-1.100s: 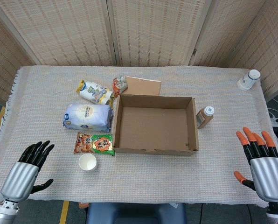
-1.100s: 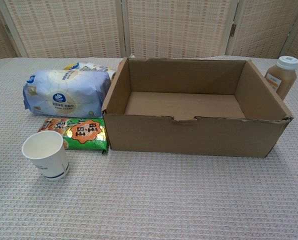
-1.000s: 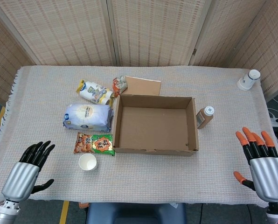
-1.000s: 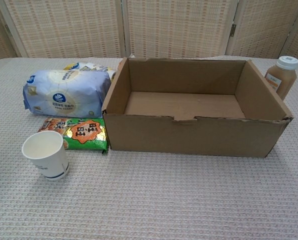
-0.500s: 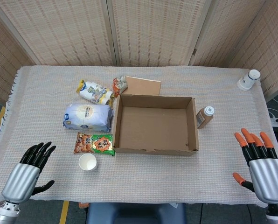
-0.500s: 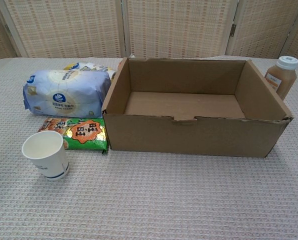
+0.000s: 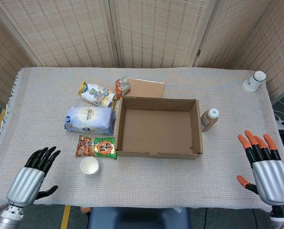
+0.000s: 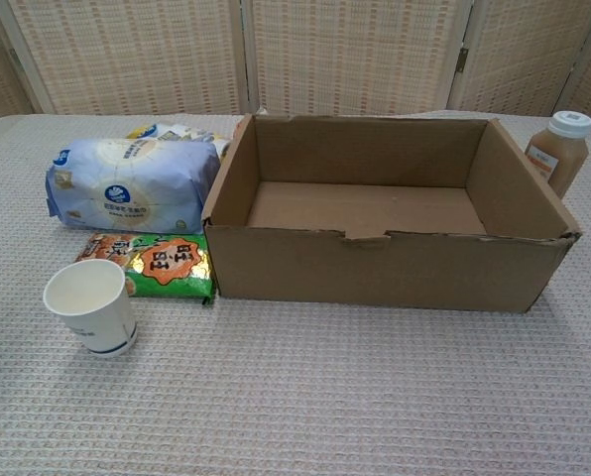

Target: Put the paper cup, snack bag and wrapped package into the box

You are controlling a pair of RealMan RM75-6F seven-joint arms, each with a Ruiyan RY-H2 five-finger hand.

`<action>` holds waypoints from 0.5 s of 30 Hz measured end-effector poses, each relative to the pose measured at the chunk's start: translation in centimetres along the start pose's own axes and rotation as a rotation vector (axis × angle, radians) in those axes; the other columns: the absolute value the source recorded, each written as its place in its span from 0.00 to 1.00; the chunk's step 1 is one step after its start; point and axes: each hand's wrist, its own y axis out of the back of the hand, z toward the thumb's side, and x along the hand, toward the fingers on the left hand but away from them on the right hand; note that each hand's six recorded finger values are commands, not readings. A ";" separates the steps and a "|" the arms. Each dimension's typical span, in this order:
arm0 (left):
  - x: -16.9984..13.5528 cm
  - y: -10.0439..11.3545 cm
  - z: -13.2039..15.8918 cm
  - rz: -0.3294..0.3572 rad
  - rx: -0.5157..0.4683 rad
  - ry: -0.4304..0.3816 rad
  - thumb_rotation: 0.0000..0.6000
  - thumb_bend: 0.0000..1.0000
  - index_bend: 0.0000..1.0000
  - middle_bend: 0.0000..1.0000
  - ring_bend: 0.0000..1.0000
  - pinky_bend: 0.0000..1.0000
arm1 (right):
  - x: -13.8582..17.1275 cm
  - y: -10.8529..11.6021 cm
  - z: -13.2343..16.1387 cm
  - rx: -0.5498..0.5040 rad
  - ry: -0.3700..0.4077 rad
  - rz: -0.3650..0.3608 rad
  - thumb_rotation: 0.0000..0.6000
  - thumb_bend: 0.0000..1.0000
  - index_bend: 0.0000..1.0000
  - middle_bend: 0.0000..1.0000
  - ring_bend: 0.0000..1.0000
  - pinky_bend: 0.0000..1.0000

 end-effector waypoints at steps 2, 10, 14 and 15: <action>-0.2 -0.4 0.3 -0.015 -0.005 -0.008 1.00 0.14 0.00 0.00 0.00 0.10 | 0.1 0.0 0.0 -0.001 0.001 -0.001 1.00 0.08 0.06 0.00 0.00 0.00; -0.1 -2.9 2.7 -0.072 -0.051 -0.073 1.00 0.14 0.00 0.00 0.00 0.10 | 0.3 -0.1 0.2 -0.001 0.007 0.003 1.00 0.08 0.06 0.00 0.00 0.00; 0.7 -3.8 4.0 -0.086 -0.036 -0.110 1.00 0.14 0.00 0.00 0.00 0.11 | 0.6 0.2 0.3 -0.006 0.013 -0.008 1.00 0.08 0.06 0.00 0.00 0.00; 0.9 -4.0 4.2 -0.093 -0.031 -0.114 1.00 0.14 0.00 0.00 0.00 0.11 | 0.7 0.3 0.2 -0.007 0.015 -0.009 1.00 0.08 0.06 0.00 0.00 0.00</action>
